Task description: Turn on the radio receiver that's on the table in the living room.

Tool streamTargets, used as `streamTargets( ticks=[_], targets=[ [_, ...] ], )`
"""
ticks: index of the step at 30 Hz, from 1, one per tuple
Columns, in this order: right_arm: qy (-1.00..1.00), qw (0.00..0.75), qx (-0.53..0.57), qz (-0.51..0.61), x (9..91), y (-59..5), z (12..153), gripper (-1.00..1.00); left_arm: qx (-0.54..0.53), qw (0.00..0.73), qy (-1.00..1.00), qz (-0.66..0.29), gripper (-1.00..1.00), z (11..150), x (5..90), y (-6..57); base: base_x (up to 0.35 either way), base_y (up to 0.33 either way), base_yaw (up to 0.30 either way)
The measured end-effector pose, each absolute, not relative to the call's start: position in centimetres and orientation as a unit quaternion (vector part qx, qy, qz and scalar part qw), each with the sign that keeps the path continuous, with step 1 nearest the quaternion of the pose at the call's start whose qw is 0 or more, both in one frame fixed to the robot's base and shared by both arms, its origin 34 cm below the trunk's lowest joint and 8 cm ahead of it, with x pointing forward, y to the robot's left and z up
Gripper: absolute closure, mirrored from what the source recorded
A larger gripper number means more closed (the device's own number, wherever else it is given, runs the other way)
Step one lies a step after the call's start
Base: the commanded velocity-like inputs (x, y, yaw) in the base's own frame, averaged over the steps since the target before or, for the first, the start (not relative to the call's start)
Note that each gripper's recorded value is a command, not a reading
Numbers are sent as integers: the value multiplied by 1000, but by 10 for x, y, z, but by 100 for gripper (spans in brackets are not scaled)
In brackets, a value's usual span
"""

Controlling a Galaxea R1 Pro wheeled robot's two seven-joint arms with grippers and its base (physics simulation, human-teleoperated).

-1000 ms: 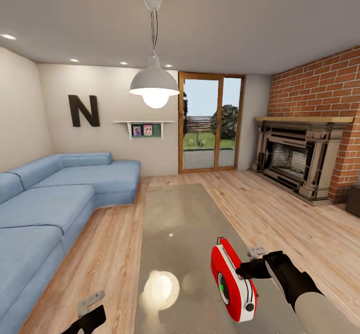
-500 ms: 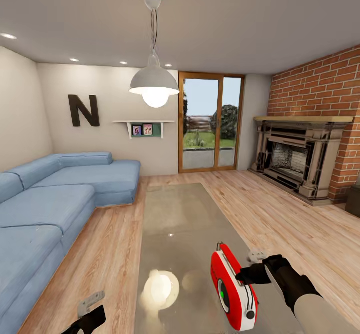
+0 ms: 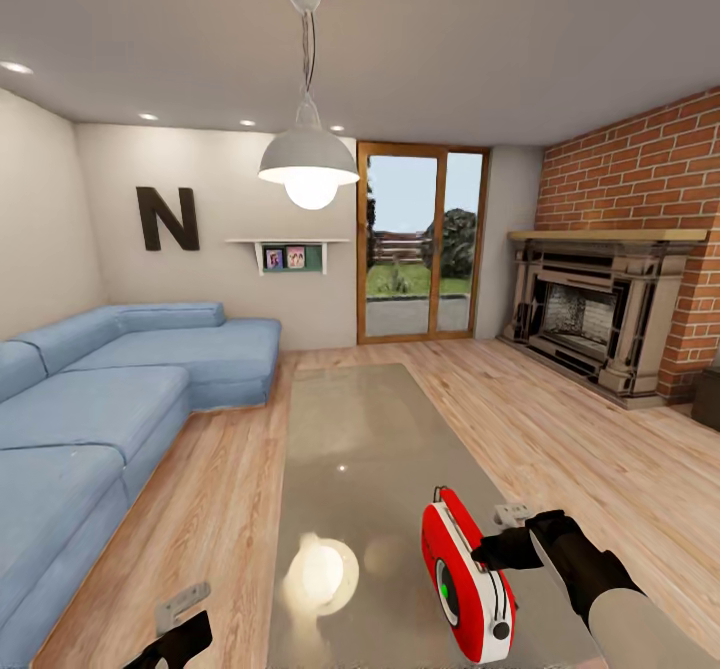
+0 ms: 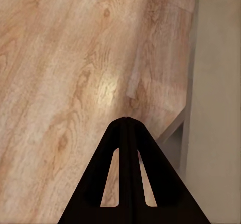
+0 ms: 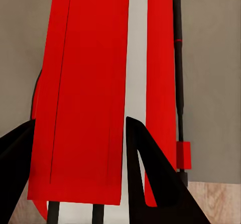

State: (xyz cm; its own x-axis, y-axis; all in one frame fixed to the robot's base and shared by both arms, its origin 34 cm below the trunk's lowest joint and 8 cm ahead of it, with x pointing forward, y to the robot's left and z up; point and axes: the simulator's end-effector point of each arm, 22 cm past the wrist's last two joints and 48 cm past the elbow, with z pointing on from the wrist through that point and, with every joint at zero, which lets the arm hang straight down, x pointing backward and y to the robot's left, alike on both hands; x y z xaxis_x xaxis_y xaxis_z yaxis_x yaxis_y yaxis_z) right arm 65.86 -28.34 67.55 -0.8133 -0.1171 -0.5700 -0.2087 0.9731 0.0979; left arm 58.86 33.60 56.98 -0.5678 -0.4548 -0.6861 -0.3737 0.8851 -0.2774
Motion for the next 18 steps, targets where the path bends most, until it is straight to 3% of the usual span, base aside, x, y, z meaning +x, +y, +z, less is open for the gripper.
streamTargets(
  ticks=[18],
  targets=[
    [949, 294, -86, 77, 657, -284, 662, 100, -234, 403, 883, -49, 100, 557, 588, 338, 1, 0, 0]
  ],
)
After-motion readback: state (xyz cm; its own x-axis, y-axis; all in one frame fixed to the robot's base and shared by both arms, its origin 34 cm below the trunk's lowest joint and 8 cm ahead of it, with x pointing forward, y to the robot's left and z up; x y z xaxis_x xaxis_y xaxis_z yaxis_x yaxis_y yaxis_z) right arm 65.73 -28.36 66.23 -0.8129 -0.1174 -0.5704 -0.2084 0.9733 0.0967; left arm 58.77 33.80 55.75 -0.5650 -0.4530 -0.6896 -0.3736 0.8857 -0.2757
